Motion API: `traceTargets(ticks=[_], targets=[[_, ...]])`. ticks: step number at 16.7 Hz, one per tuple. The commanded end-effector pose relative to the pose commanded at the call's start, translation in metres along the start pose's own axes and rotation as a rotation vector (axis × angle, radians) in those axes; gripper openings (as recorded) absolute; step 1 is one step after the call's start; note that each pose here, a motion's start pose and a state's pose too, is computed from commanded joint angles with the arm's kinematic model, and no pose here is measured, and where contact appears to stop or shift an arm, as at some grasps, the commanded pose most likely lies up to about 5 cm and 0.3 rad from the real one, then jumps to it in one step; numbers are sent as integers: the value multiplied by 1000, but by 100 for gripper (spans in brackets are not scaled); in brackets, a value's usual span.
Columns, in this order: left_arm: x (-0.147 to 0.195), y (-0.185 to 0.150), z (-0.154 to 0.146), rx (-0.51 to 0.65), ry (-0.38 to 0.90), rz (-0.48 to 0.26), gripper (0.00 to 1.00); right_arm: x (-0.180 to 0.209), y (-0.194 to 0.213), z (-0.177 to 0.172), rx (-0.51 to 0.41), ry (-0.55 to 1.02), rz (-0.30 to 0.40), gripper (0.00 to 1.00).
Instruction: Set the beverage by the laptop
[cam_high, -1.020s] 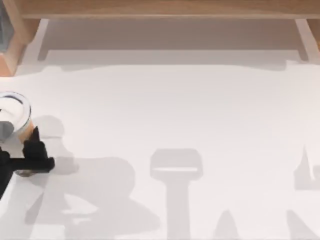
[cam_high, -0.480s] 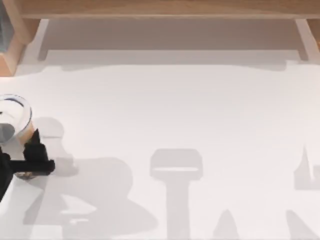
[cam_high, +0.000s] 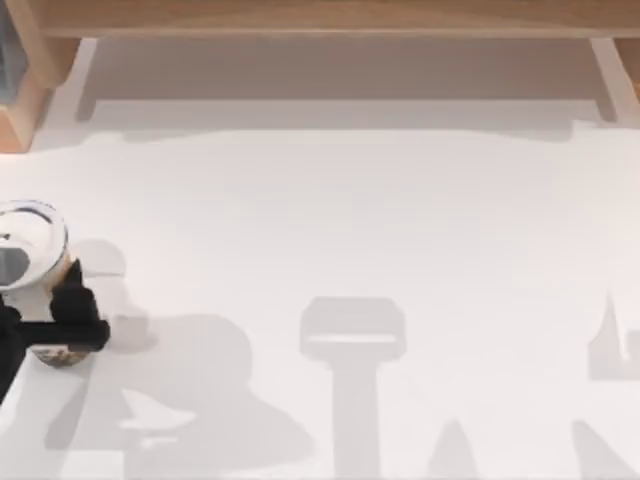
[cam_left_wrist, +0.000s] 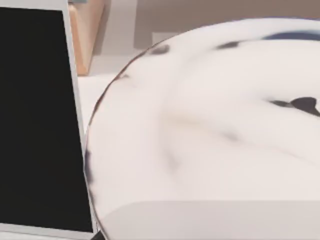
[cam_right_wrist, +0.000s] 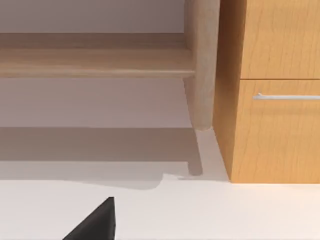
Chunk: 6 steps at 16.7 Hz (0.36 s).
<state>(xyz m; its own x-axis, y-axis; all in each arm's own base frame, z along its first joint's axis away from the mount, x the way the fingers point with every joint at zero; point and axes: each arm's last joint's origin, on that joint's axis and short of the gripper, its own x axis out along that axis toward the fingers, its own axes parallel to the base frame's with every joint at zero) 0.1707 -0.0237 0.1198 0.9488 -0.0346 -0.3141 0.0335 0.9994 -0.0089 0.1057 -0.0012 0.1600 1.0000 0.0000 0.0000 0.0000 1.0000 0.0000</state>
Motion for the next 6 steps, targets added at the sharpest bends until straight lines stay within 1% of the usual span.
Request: traceTargets(ticks=[1,6], targets=[[0,0,0,0,0,0,100,0,0,0,0,0,0,100],[0,0,0,0,0,0,100,0,0,0,0,0,0,100]])
